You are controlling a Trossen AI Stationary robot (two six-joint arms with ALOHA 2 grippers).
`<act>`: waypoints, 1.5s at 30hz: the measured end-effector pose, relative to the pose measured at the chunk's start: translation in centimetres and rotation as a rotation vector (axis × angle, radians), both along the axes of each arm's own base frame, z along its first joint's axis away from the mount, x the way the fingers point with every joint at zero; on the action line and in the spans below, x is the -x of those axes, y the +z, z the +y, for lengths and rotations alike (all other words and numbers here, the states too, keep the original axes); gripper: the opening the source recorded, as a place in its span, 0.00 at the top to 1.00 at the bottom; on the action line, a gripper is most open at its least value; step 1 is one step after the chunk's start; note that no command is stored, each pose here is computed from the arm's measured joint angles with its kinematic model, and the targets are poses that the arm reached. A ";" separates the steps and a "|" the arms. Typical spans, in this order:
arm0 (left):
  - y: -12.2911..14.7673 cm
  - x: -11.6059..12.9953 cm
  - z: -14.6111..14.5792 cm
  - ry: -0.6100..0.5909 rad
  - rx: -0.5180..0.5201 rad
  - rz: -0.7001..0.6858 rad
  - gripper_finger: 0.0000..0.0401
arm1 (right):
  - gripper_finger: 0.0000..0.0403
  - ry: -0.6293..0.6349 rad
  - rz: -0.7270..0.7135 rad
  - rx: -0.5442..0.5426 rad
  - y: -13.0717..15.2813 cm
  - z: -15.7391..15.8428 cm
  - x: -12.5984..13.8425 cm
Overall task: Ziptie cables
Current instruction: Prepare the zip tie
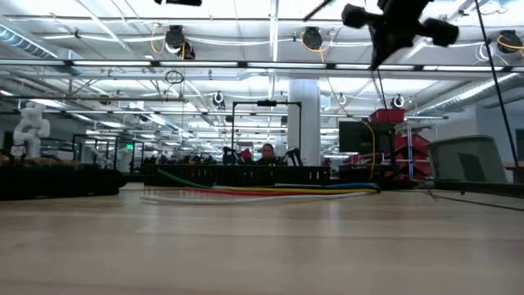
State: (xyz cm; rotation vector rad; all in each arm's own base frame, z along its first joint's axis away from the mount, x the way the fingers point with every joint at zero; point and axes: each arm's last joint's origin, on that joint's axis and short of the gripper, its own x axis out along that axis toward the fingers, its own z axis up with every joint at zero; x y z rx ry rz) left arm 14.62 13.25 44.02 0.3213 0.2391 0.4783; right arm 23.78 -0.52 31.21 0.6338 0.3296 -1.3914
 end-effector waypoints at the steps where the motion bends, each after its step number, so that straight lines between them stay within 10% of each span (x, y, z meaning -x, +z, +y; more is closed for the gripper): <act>1: 0.3 0.1 -0.1 0.000 -0.011 -0.013 0.88 | 1.00 0.012 -0.014 0.036 0.6 -0.1 -0.3; 12: 0.6 0.2 -0.7 -0.121 0.058 -0.053 0.88 | 1.00 0.265 -0.170 0.232 5.3 -0.5 -4.6; 27: 0.0 1.4 -1.9 -0.106 0.202 -0.021 0.88 | 0.98 0.277 0.157 -0.170 1.8 -3.8 -1.5; 45: -0.6 -0.8 -2.6 -0.011 0.441 -0.102 0.88 | 0.47 0.717 0.332 -0.456 -10.5 -10.2 0.9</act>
